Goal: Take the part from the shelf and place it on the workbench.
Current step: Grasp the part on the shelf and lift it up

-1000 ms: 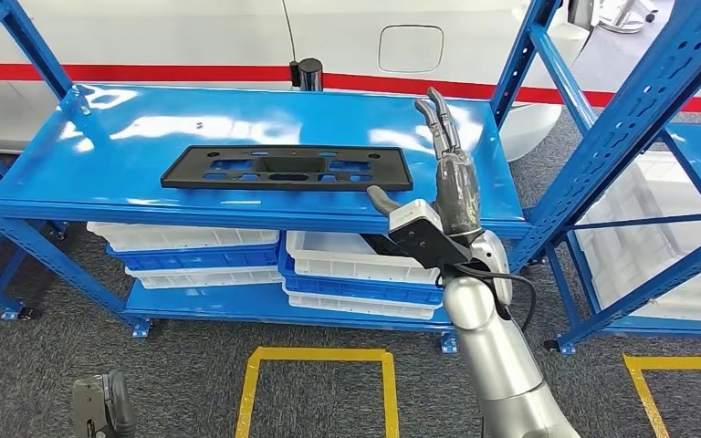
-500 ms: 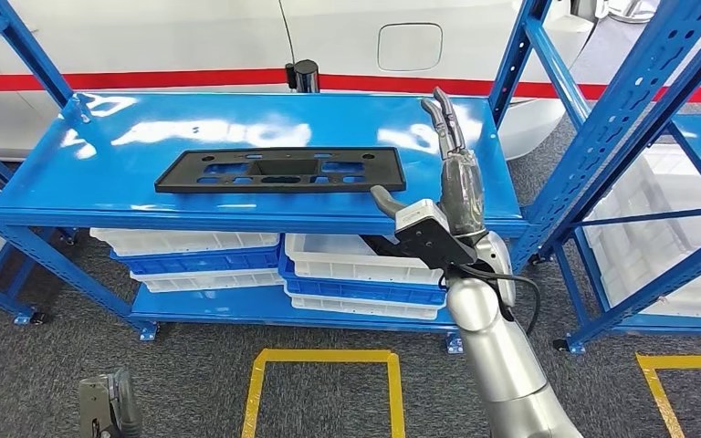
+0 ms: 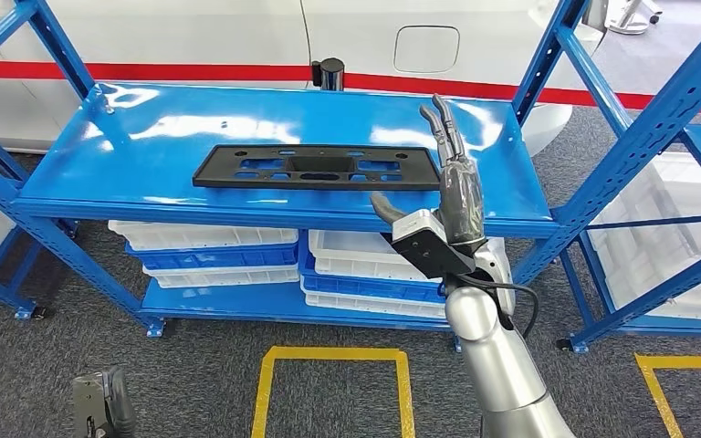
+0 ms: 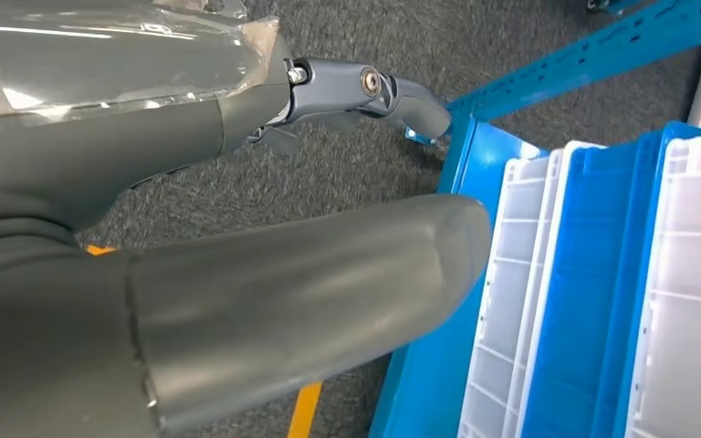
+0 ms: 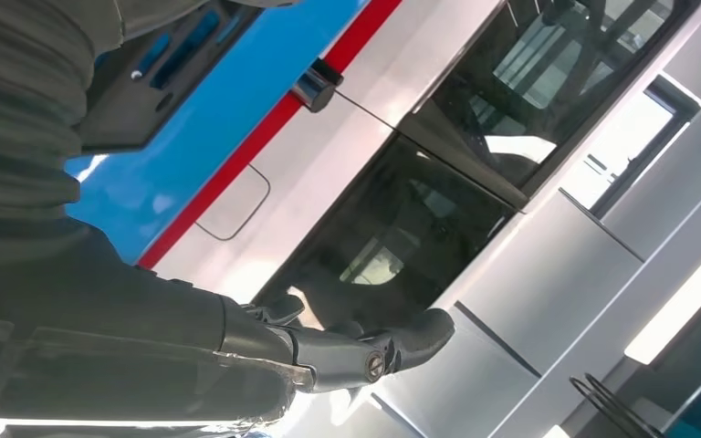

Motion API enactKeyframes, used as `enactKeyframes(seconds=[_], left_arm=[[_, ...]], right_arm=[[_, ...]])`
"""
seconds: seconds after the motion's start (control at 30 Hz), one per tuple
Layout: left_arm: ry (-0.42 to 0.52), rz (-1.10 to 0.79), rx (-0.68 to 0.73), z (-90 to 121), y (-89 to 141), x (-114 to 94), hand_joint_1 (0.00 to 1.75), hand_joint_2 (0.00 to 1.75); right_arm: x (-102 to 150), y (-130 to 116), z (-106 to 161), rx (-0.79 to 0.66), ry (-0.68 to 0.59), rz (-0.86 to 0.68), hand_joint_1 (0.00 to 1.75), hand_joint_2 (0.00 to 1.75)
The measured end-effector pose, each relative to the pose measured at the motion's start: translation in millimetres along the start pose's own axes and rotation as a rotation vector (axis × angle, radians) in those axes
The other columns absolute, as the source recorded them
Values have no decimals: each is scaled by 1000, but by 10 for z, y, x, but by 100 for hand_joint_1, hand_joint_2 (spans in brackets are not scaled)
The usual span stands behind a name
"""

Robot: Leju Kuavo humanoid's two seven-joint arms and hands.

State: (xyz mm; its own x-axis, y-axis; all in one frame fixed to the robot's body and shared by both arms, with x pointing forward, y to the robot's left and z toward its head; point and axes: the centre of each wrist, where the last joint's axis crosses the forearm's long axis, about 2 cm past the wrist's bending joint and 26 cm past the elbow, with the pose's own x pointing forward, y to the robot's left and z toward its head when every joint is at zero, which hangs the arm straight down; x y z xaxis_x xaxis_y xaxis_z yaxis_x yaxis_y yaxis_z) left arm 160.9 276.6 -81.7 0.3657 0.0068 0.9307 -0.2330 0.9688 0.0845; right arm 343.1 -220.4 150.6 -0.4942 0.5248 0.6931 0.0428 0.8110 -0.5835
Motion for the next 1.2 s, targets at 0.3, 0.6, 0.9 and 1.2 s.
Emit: enactKeyframes(seconds=[0.3,0.6,0.9,1.2], left_arm=[[6,3,-4,10,-31,-3,0,0],[14,-4,-10,22,-29,-17,0,0],[8,-6,-29,-18,-75,24,0,0],[8,-4,-36,-29,-99,37,0,0]], right_arm=[[-3,-6,24,1,4,13,0,175],[0,8,48,4,11,19,0,175],[3,24,123,0,20,31,0,175],[-29,19,184,6,32,39,0,175]])
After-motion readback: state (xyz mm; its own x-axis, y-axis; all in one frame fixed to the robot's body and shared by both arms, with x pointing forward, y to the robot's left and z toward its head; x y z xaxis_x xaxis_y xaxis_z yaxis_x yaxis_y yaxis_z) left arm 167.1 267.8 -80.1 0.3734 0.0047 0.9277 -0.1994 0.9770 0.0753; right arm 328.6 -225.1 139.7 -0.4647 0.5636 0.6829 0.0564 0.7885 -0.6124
